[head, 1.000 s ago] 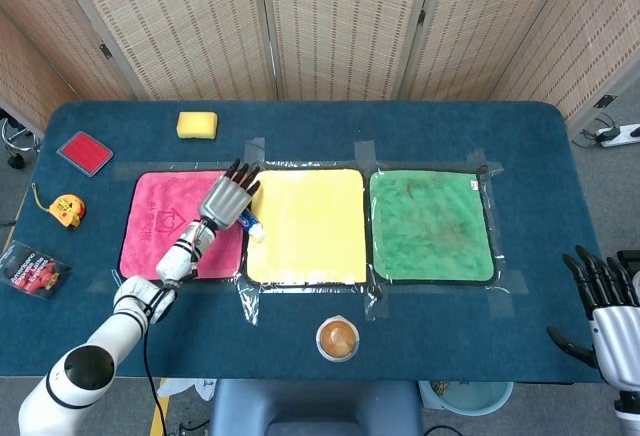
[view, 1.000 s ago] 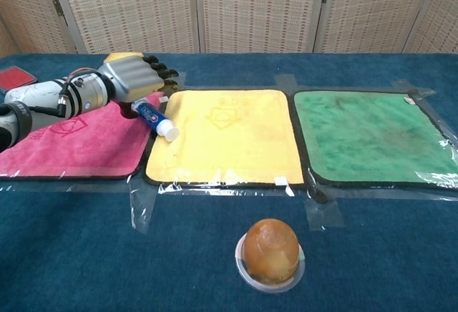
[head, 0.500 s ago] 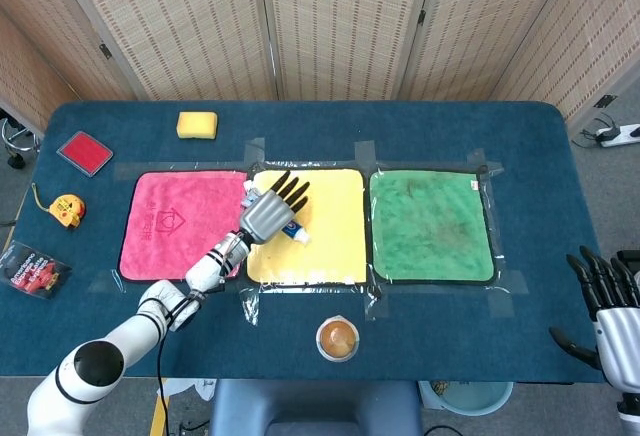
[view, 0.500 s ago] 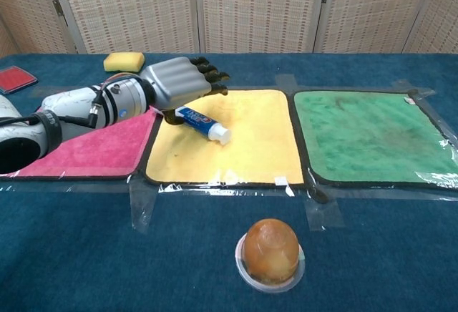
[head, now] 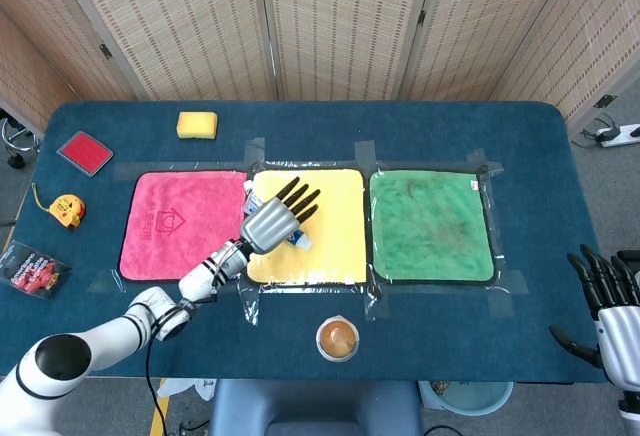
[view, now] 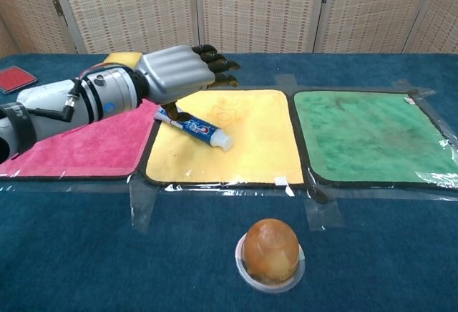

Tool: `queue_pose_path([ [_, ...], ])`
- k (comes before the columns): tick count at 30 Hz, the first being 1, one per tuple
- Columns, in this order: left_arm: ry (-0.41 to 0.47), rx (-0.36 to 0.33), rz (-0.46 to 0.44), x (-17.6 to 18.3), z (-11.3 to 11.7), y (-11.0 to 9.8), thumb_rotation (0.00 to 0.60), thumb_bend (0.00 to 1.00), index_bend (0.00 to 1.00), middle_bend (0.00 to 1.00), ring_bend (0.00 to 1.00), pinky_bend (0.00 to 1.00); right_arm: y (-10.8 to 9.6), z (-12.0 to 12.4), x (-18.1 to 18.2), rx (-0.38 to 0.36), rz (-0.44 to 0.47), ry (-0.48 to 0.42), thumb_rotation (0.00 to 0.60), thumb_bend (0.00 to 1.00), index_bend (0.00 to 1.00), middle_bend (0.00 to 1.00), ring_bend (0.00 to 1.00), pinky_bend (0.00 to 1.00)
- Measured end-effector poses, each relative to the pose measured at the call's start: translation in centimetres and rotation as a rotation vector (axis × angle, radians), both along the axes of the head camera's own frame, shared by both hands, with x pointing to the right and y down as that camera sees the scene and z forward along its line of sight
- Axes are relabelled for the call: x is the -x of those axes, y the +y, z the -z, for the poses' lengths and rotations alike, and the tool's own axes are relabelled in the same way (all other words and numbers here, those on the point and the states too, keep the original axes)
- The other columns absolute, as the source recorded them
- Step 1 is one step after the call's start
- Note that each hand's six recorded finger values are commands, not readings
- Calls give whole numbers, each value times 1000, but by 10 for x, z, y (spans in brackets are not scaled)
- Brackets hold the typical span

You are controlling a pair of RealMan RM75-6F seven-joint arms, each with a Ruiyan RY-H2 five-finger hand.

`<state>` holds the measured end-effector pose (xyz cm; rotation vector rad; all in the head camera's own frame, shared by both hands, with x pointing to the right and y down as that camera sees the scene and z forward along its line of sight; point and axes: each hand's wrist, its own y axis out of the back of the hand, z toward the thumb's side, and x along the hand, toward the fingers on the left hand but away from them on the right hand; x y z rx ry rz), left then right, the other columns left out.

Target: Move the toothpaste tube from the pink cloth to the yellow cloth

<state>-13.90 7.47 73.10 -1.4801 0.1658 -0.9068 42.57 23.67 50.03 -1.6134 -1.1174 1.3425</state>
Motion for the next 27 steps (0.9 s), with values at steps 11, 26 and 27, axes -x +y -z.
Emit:
queue_pose_path([
  [11,-131,18,111,55,-21,-15,600,328,153,27,17,34,1,0,0,-1,4,-4,600,206,43,50,71,29],
  [26,-157,76,236,47,-47,-26,600,328,154,27,17,33,5,3,-4,-2,-11,5,600,207,43,50,69,29],
  [27,-156,79,239,43,-48,-27,600,328,154,27,17,33,5,3,-4,-2,-11,6,600,207,43,50,69,29],
])
